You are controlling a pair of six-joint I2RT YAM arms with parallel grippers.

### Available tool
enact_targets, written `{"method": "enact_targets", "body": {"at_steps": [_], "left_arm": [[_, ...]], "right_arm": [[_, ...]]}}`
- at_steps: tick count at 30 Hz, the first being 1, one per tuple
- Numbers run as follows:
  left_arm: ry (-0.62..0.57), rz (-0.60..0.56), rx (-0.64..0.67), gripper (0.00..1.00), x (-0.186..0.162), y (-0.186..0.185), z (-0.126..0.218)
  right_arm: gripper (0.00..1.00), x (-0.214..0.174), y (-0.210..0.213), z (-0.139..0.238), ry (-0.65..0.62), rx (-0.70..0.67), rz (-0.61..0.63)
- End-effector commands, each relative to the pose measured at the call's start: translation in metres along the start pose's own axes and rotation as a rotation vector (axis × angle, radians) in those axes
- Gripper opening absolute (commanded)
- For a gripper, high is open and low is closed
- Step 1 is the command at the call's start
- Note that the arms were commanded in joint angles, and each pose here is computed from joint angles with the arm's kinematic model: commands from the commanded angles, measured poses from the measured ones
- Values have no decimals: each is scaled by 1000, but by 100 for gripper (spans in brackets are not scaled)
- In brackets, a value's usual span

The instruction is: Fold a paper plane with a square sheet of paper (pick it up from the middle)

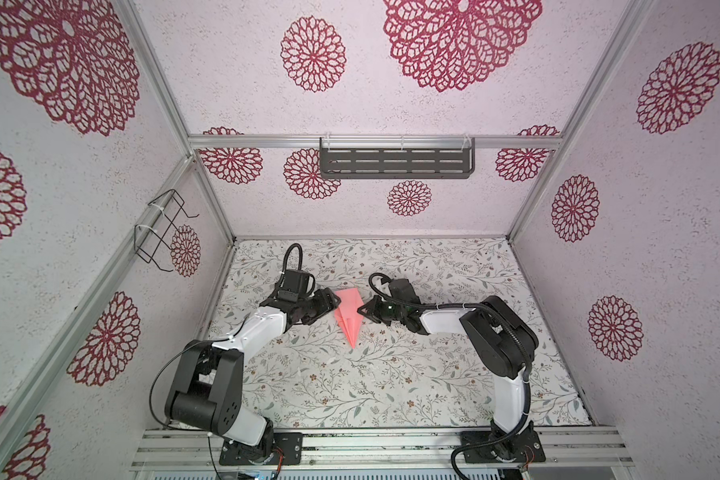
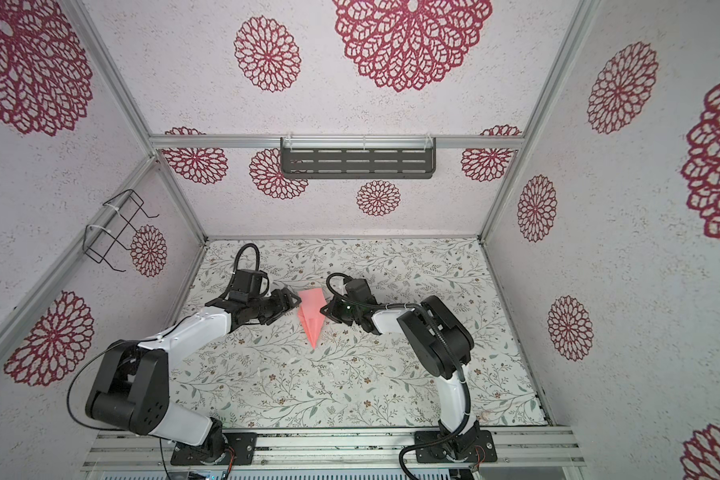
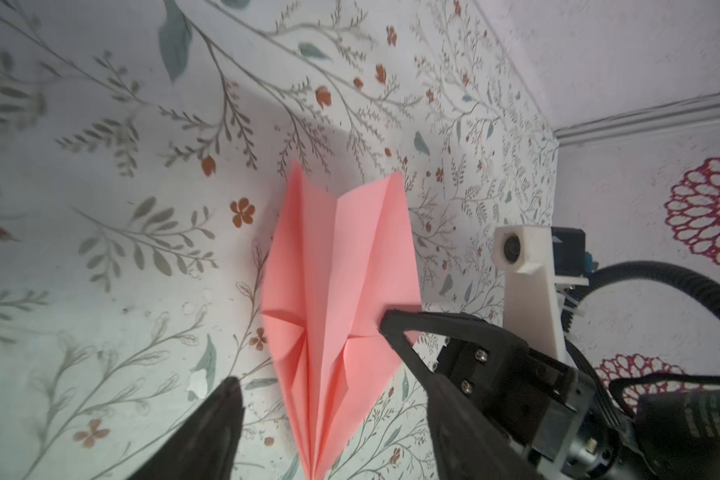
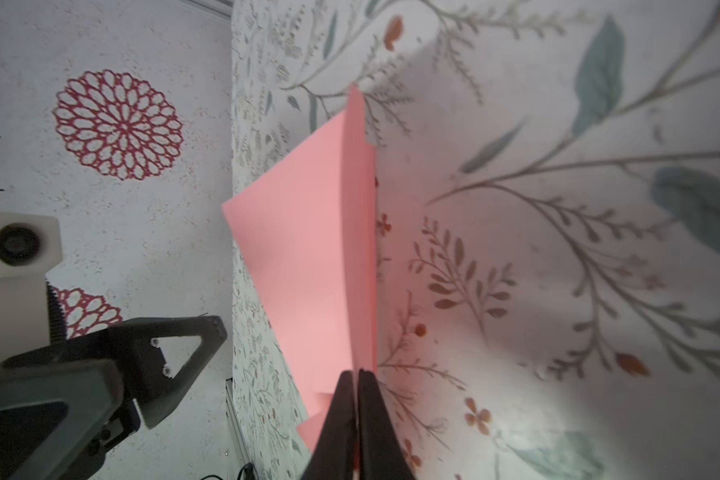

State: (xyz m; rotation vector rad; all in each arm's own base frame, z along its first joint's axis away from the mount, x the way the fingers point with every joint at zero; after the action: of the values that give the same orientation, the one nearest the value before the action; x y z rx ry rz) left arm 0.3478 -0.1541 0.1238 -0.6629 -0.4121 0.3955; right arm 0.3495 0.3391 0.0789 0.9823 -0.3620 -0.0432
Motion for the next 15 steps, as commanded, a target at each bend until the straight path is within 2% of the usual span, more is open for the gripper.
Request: {"method": "enact_targets", "body": {"at_steps": [1,3,8,15], "left_arm": [[10,10,-53,65,-4,-16,-12],[40,14,-33,61,-13,-12,-22],[64,-2,-32,59,-18,-16,-33],[50,-42,12,53,-19,-19,-36]], "right_arm": [[12,9,13,5,-15,76,24],[14,7,3,5,-10,50,14],[19,3,-6,4,10,37,5],[19,2,-9,4,22,28,14]]}}
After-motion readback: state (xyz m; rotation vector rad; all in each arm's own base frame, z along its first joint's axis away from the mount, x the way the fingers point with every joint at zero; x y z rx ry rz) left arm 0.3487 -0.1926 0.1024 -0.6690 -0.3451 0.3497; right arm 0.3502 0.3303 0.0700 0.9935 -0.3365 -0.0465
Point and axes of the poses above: each gripper's point midway between its finger pads, its own z axis back along the fingers, its own y axis along the line the jaws close on, x = y × z, the point moved 4 cm from there along z, back along the fingers, and after that the axes turned 4 degrees about z, right-handed, at the moved point
